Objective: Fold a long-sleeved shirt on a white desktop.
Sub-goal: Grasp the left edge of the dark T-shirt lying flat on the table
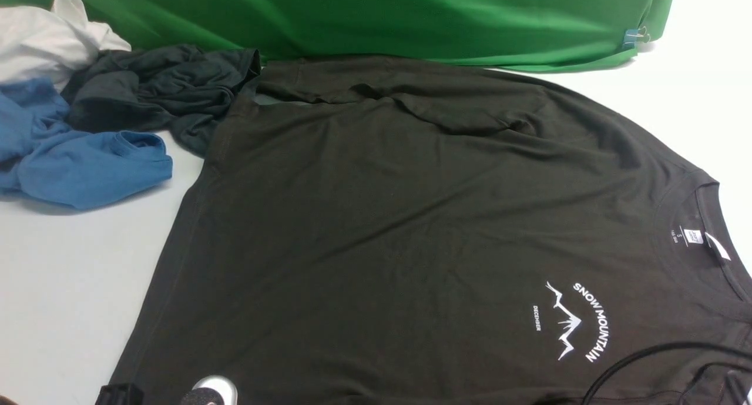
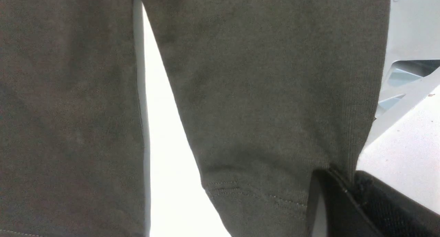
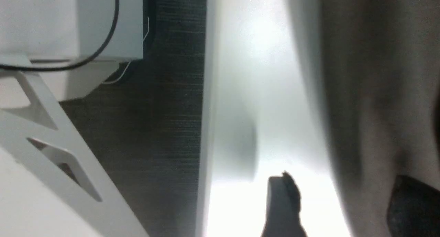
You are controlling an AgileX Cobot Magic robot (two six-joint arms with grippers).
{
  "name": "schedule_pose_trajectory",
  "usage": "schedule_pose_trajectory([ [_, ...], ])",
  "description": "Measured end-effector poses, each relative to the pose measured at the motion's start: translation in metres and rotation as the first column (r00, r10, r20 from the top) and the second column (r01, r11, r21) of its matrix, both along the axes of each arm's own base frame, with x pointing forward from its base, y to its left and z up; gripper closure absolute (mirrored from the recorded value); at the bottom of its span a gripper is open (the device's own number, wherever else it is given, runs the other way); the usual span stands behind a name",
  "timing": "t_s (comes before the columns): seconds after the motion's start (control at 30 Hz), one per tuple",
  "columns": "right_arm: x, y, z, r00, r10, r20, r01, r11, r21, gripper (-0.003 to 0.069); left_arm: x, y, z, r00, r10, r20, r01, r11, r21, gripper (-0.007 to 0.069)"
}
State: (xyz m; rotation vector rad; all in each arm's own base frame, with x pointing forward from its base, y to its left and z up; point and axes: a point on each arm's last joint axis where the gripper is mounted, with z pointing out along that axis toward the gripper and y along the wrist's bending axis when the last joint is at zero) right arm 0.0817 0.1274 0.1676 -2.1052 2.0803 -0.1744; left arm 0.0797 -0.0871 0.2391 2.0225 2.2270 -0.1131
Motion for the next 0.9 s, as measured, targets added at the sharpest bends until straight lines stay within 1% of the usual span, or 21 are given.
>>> schedule_pose_trajectory([
  [0.23,0.004,0.004,-0.016,0.999,0.044,-0.012,-0.045,0.996,-0.074,0.0260,0.000,0.000,0.000,1.000,0.000,0.000,0.000,1.000,0.000,0.0596],
  [0.33,0.005,0.005,-0.017,0.999,0.050,-0.014,-0.051,0.995,-0.089,0.0270,0.000,0.000,0.000,1.000,0.000,0.000,0.000,1.000,0.000,0.0596],
  [0.37,0.006,0.006,-0.018,0.998,0.058,-0.012,-0.059,0.993,-0.100,0.0290,0.000,0.000,0.000,1.000,0.000,0.000,0.000,1.000,0.000,0.0596],
  [0.43,0.007,0.006,-0.019,0.998,0.063,-0.009,-0.064,0.992,-0.108,0.0305,0.000,0.000,0.000,1.000,-0.001,0.000,0.001,1.000,0.000,0.0596],
  [0.47,0.008,0.007,-0.019,0.997,0.074,0.000,-0.073,0.991,-0.113,0.0328,0.000,0.000,0.000,1.000,-0.001,-0.001,0.001,1.000,-0.001,0.0596],
  [0.5,0.008,0.007,-0.019,0.997,0.075,0.001,-0.074,0.991,-0.114,0.0331,0.000,0.000,0.000,1.000,-0.001,-0.001,0.001,1.000,-0.001,0.0596],
  [0.6,0.009,0.007,-0.019,0.996,0.088,0.012,-0.086,0.990,-0.115,0.0395,0.000,0.000,0.000,1.000,0.008,-0.003,-0.008,1.000,0.000,0.0596],
  [0.67,0.010,0.007,-0.020,0.996,0.091,0.012,-0.089,0.989,-0.118,0.0464,-0.001,0.001,0.000,1.000,0.013,-0.006,-0.013,1.000,0.001,0.0596],
  [0.7,0.010,0.008,-0.019,0.996,0.092,0.015,-0.090,0.989,-0.116,0.0522,-0.001,0.001,0.001,1.000,0.014,-0.003,-0.014,1.000,-0.002,0.0596],
  [0.77,0.010,0.008,-0.019,0.997,0.071,0.018,-0.069,0.992,-0.108,0.0601,-0.002,0.002,0.004,1.000,0.016,0.011,-0.015,1.000,-0.016,0.0596],
  [0.87,0.011,0.009,-0.018,0.999,0.031,0.018,-0.029,0.994,-0.105,0.0627,-0.005,0.005,0.009,0.999,0.017,0.037,-0.015,0.999,-0.043,0.0596],
  [0.9,0.010,0.009,-0.017,1.000,-0.008,0.007,0.008,0.993,-0.116,0.0629,-0.007,0.007,0.011,0.998,0.019,0.051,-0.016,0.998,-0.055,0.0596],
])
